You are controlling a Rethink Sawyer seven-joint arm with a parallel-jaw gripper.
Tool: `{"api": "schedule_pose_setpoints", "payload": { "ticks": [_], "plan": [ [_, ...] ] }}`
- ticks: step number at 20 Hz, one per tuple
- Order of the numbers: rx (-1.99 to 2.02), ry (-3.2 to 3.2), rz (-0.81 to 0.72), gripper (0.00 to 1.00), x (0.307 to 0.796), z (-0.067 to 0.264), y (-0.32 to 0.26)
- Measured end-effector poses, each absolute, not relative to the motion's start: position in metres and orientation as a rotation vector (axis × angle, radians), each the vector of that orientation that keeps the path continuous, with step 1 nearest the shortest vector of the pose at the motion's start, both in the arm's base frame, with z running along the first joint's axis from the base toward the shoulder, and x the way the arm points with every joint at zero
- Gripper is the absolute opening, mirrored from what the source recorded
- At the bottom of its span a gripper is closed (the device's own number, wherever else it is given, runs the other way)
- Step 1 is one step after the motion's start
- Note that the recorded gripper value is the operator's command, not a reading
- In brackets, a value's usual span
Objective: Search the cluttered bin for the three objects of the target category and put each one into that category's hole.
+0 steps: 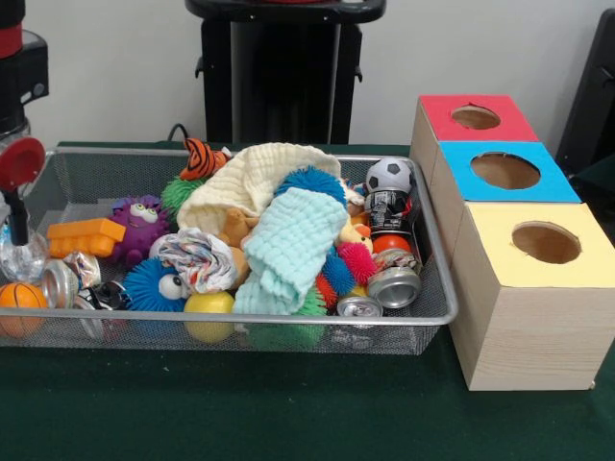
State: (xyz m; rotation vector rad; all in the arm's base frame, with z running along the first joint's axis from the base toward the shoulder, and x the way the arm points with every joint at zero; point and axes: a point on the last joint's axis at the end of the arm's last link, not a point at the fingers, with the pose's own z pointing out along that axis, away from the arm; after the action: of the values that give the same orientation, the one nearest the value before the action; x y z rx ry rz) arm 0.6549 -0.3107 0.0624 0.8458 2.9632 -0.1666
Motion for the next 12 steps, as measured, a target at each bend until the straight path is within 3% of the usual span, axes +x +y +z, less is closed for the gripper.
{"api": "schedule_pose_setpoints", "payload": {
  "ticks": [12],
  "plan": [
    [0.815, 2.989, -0.240, 1.00, 0.629, 0.043, -0.344]
  ]
}}
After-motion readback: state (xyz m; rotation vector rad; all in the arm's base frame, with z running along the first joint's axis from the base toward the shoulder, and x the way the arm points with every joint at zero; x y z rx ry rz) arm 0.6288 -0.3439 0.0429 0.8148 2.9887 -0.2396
